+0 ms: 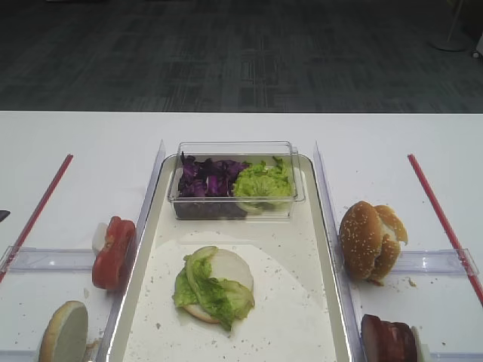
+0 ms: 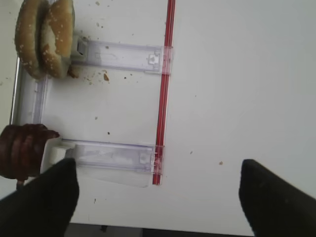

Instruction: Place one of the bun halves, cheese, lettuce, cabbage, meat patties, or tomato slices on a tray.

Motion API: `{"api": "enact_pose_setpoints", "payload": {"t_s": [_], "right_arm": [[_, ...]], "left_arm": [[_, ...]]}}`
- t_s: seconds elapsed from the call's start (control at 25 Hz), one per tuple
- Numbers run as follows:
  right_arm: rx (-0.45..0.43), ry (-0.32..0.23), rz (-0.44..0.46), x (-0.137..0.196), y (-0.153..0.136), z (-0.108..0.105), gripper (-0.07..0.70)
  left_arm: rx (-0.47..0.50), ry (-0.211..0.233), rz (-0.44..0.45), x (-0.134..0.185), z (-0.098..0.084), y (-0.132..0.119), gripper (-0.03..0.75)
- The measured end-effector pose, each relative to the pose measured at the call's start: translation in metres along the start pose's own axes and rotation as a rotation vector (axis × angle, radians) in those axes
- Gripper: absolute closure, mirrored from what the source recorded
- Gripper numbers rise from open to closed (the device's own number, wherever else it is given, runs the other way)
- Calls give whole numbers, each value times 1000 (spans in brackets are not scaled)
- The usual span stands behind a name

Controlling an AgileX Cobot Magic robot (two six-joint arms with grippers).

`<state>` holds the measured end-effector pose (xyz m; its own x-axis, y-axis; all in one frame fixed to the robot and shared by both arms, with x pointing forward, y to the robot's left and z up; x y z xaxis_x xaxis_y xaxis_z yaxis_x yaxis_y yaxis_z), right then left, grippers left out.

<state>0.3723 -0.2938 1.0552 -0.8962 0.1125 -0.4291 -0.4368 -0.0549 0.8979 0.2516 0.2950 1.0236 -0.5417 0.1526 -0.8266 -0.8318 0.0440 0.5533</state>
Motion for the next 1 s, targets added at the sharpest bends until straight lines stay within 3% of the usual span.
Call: {"api": "enact_pose_setpoints", "payload": {"t_s": [0.24,0.56,1.0], "right_arm": [[0,-31,-88,38,5,-4,-40],[-19,-74,-284,74,15,-8,-41],[-40,-62,-457,105,15,-11,-41]], "left_arm": [[0,0,0,0,0,0,136],[0,0,0,0,0,0,136],[0,0,0,0,0,0,136]]}}
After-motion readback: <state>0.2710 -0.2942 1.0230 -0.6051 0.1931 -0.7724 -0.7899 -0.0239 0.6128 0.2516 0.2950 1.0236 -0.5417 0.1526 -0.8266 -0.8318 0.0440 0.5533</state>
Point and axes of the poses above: a point on each arm's last joint axis where the gripper is mounted, y pointing back along that axis away from the gripper, z along the wrist's bending axis when the last joint is at zero, x = y × z, the point moved 3 cm from there along -y, pointing out along that axis toward the gripper, and after that the axes turned 11 degrees about -y, right-handed, at the moved point
